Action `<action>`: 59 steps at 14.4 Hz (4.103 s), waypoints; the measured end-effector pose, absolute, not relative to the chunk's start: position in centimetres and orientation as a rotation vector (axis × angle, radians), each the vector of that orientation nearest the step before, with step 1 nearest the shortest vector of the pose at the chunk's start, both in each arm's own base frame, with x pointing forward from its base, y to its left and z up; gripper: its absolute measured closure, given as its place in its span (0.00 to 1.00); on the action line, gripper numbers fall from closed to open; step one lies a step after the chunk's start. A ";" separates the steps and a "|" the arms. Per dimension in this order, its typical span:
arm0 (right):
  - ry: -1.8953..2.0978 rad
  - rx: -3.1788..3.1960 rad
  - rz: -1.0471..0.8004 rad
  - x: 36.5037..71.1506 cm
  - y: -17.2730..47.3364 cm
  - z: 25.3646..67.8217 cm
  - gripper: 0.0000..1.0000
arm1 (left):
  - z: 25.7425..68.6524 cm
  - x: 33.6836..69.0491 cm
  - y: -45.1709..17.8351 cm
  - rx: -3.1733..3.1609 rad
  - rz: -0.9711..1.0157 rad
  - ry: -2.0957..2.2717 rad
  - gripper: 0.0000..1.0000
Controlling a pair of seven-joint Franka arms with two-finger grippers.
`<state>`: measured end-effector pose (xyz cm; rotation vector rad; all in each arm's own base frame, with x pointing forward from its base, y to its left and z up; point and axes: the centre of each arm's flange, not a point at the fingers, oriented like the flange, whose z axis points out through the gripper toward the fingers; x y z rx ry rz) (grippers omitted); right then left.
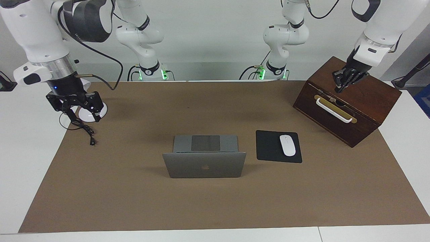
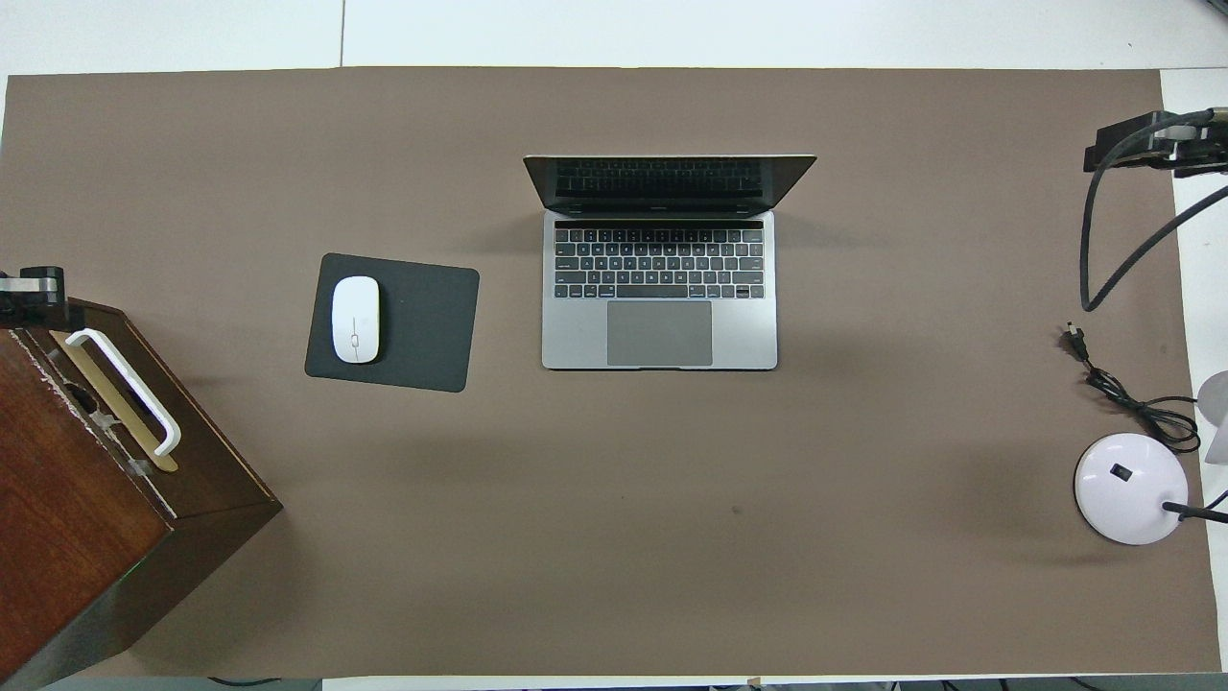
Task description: Close laptop with both arms
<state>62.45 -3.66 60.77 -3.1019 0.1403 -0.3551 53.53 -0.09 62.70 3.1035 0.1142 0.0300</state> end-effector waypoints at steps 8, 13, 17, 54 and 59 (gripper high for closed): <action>0.272 -3.067 -0.401 64.0 -0.2 59.4 0.99 | 63.3 54.4 -0.3 3.096 0.157 0.122 0.99; 0.344 -3.080 -0.399 64.1 4.1 58.9 0.99 | 62.6 55.2 -4.1 3.063 0.253 0.036 0.99; 0.437 -3.048 -0.448 64.9 7.8 57.8 0.99 | 60.4 55.1 -9.3 3.012 0.340 -0.070 0.99; 0.082 -3.174 -0.915 65.2 31.6 54.8 0.99 | 30.0 46.1 -32.9 2.733 0.803 -0.568 0.99; 0.095 -3.169 -0.964 67.7 31.7 53.7 0.99 | 28.7 45.1 -33.5 2.731 0.796 -0.598 0.99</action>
